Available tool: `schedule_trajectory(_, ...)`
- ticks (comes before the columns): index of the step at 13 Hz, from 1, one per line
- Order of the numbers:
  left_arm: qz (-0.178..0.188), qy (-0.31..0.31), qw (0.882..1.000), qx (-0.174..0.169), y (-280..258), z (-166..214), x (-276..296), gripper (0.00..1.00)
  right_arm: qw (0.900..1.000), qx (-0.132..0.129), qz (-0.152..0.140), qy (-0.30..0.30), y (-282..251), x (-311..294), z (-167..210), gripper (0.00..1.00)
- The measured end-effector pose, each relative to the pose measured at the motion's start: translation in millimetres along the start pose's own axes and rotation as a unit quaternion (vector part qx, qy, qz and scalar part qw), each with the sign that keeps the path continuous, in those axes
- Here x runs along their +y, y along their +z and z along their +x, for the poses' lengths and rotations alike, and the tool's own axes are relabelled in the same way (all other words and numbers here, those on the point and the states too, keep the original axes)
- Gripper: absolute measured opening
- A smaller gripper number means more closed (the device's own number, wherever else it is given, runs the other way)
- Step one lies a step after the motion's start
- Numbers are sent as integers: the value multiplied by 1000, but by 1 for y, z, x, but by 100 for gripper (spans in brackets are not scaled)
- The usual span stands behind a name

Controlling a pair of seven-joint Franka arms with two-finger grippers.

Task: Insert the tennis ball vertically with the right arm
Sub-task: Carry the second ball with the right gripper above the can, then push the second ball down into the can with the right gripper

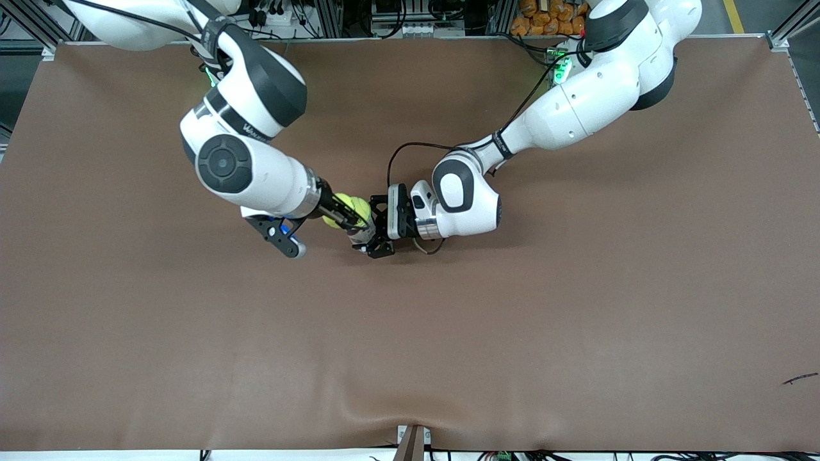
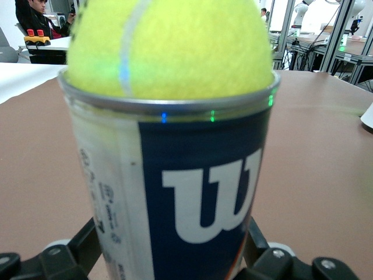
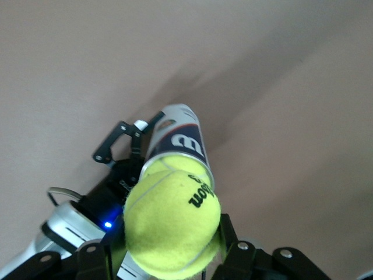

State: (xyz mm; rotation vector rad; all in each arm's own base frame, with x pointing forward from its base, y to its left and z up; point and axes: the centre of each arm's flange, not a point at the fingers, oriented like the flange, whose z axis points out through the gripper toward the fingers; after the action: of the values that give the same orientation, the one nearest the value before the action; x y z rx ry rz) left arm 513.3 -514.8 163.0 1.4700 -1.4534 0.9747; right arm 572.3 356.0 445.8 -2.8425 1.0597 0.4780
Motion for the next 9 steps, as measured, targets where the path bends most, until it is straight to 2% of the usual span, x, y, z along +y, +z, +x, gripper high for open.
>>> schedule_trajectory(3,0,0,1000,0,0,0,0,100,1000,-3,-21,9,8,3,-5,66)
schedule_trajectory(9,0,-1,1000,-1,-1,-1,0,100,1000,-1,-10,1,13,-6,-18,66)
